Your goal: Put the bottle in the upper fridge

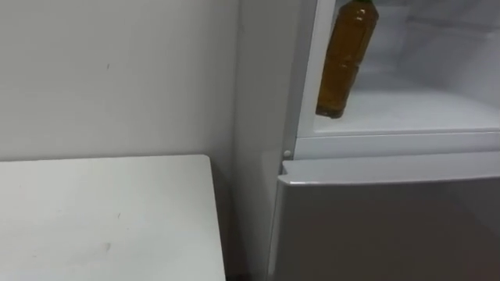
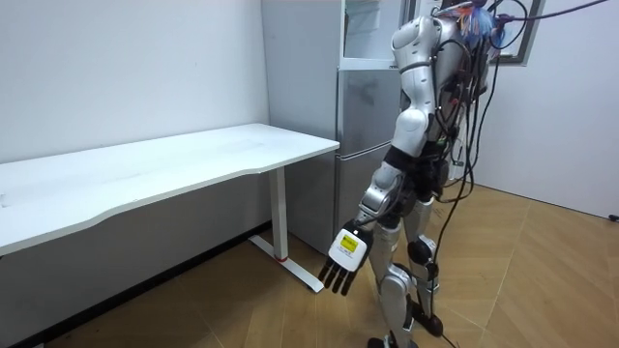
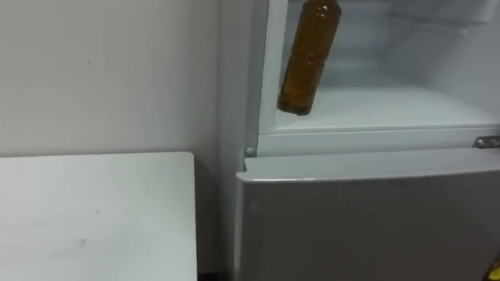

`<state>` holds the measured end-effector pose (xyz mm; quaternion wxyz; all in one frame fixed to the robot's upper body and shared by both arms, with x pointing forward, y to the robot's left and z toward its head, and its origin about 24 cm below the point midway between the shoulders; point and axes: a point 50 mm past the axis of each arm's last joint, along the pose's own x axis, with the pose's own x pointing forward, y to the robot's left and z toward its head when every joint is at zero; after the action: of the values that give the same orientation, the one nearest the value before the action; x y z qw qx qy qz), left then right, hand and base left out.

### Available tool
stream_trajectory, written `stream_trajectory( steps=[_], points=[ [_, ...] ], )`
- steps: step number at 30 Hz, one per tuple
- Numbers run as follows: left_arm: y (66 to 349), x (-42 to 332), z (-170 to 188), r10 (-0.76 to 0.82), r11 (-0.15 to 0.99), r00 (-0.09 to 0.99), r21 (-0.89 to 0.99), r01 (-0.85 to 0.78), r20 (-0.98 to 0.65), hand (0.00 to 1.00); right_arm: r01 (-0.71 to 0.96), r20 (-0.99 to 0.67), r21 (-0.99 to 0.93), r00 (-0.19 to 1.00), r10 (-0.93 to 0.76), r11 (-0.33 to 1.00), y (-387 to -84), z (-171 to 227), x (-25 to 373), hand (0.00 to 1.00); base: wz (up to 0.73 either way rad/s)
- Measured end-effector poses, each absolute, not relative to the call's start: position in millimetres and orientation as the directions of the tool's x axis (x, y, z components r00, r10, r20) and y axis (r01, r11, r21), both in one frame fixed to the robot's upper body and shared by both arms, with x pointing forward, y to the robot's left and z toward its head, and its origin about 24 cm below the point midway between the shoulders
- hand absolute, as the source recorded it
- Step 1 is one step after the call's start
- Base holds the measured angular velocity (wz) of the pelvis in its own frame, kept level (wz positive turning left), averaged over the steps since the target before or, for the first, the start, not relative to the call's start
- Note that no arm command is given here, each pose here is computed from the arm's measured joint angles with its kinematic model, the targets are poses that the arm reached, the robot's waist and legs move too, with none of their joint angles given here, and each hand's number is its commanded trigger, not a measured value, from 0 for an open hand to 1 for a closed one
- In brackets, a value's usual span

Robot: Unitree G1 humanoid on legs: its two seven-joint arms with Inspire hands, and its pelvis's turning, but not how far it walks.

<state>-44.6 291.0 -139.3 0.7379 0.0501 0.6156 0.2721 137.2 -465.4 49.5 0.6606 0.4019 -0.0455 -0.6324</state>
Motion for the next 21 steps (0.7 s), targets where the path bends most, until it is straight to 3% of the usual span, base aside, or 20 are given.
stream_trajectory(
  steps=[11,21],
  points=[
    [300.9,-45.7,-134.9,0.486,0.841,0.096,0.434,-0.323,-0.869,0.00,0.683,-0.251,0.730,0.222,-0.942,-0.033,-468.3,135.0,159.5,0.00,0.02],
    [301.5,-44.8,-134.0,0.493,0.843,0.120,0.439,-0.310,-0.862,0.00,0.635,-0.238,0.772,0.252,-0.938,-0.026,-465.2,147.5,171.5,0.00,-0.02]
  ],
)
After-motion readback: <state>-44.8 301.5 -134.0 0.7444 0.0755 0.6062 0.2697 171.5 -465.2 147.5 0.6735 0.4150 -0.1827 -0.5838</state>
